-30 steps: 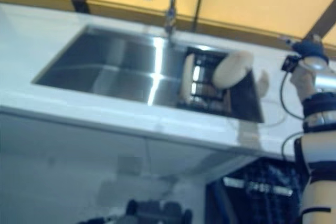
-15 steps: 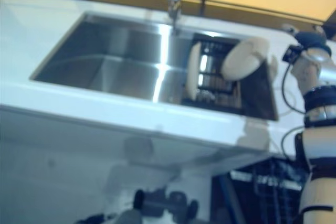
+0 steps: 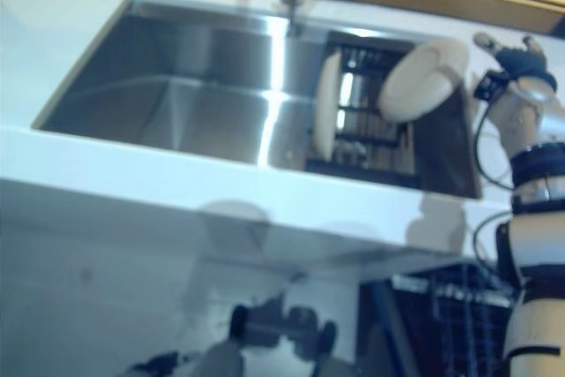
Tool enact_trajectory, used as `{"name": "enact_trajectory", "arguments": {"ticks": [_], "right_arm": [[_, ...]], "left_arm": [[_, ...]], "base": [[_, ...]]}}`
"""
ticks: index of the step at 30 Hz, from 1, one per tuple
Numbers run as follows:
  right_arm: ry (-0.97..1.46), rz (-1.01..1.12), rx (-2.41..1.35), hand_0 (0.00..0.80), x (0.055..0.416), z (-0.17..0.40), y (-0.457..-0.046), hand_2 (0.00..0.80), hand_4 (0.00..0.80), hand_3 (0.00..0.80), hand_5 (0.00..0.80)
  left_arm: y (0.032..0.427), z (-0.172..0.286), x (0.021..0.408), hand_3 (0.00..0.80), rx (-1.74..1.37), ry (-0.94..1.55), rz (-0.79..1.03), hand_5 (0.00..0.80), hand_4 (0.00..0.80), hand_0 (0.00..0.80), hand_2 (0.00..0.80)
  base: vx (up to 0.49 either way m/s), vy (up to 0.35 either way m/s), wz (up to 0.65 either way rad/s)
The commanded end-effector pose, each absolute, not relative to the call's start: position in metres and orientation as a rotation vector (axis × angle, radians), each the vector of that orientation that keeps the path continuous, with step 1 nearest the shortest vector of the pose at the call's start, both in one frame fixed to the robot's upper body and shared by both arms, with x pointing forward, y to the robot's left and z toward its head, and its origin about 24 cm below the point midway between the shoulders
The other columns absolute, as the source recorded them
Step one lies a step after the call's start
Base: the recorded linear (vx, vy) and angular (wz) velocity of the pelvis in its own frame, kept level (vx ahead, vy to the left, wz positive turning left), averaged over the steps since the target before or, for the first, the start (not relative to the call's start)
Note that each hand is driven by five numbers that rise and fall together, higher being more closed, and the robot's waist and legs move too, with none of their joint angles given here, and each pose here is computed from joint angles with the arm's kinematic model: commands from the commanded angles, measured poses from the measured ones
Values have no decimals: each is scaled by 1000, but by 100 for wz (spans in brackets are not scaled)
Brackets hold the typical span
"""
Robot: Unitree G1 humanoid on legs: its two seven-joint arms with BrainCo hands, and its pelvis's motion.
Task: Take plates into dishwasher
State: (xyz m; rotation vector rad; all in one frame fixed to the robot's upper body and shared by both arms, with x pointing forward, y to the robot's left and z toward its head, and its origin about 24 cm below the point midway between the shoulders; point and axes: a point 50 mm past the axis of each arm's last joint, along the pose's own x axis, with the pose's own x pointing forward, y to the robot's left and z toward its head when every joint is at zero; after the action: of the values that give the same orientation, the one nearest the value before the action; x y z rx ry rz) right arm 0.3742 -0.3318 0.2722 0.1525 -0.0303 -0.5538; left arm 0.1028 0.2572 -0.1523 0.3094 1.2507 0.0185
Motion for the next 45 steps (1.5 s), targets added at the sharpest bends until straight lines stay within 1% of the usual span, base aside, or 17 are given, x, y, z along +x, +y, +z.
{"name": "enact_trajectory", "arguments": {"ticks": [1, 17, 45], "right_arm": [[-189, -505, 135, 0, 368, 320, -327, 0, 0, 0, 0], [-157, -443, 147, 0, 375, 316, -319, 0, 0, 0, 0], [-173, -405, 160, 0, 378, 318, -312, 0, 0, 0, 0]], "left_arm": [[266, -149, 105, 0, 353, 1248, 19, 0, 0, 0, 0], [259, -150, 112, 0, 320, 1215, 11, 0, 0, 0, 0], [253, -150, 114, 0, 293, 1187, 2, 0, 0, 0, 0]], "base": [[0, 0, 0], [-16, 0, 0], [0, 0, 0]]}}
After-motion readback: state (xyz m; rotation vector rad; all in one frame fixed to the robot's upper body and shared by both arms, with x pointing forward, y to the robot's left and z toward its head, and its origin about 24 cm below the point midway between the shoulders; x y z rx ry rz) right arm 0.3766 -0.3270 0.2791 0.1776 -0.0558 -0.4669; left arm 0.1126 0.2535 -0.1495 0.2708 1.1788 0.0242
